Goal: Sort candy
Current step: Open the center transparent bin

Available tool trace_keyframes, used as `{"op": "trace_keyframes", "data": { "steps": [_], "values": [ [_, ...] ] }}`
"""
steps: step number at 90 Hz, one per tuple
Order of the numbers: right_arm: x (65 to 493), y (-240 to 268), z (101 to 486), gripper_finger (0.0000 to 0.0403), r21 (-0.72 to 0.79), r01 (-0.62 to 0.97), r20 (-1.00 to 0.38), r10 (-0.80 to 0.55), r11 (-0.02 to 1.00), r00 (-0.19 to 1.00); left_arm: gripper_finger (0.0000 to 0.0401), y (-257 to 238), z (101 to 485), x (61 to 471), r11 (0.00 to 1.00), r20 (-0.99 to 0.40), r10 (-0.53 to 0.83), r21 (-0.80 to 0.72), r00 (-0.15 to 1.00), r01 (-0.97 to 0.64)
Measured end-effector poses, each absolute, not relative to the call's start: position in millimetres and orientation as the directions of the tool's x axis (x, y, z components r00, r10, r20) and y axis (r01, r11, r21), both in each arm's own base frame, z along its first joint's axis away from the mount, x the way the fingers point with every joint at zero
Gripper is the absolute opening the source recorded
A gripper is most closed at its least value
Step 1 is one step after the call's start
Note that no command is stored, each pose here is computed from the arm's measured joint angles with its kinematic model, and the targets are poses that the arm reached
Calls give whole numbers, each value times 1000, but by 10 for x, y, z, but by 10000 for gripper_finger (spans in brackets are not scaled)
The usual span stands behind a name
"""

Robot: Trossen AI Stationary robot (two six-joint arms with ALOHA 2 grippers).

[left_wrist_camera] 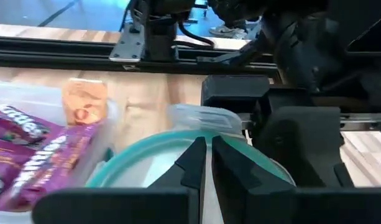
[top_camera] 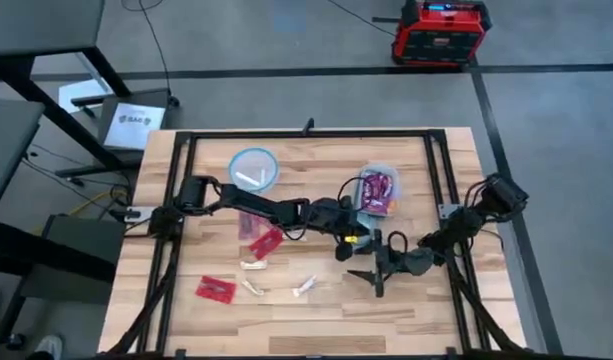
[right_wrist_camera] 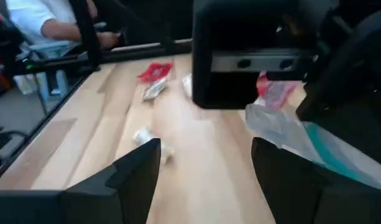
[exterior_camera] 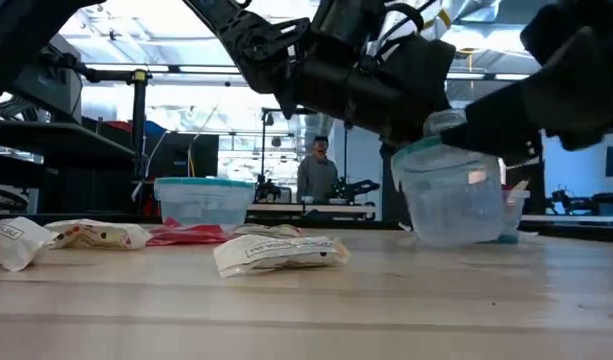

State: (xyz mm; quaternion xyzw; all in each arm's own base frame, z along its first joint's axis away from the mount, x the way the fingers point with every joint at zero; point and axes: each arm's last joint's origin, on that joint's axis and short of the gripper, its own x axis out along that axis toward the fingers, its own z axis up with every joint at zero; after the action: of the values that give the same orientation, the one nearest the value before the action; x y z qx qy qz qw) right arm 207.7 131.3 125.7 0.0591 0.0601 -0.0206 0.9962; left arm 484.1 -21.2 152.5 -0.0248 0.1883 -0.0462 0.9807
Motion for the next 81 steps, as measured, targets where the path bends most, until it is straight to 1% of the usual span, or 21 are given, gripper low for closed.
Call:
{"op": "trace_keyframes", "data": {
  "steps": [6,14,24,30,43,54,61,70,81],
  "values": [
    [2053,1398,1359,240,154,9,-74,2,988,997,13,-234,1529,4849,992,-351,-121,-71,929,103],
    [1995,1471,1368,239,142,-12,-89,25,990,996,13,-274,1573,4875,991,-341,-131,-63,931,117],
    [1942,1535,1514,240,189,17,-31,-11,982,999,13,-349,1684,4930,989,-322,-145,-26,935,145],
    [1906,1548,1547,239,189,43,-29,-38,981,999,13,-398,1773,4961,986,-330,-154,6,931,165],
    [1839,1546,1692,240,237,74,14,-80,969,997,13,-487,1974,4997,968,-395,-162,117,904,224],
    [1816,1512,1767,240,254,105,26,-116,961,993,13,-527,2369,4967,950,-417,-100,229,903,211],
    [1808,1490,1798,240,260,128,27,-140,957,990,13,-517,2625,4911,939,-398,-68,285,915,194],
    [1809,1462,1813,240,257,153,24,-164,954,986,13,-453,2778,4797,931,-437,-30,315,899,185],
    [1814,1450,1817,240,268,163,24,-176,950,984,13,-348,2969,4577,923,-525,73,358,848,142]
  ]
}}
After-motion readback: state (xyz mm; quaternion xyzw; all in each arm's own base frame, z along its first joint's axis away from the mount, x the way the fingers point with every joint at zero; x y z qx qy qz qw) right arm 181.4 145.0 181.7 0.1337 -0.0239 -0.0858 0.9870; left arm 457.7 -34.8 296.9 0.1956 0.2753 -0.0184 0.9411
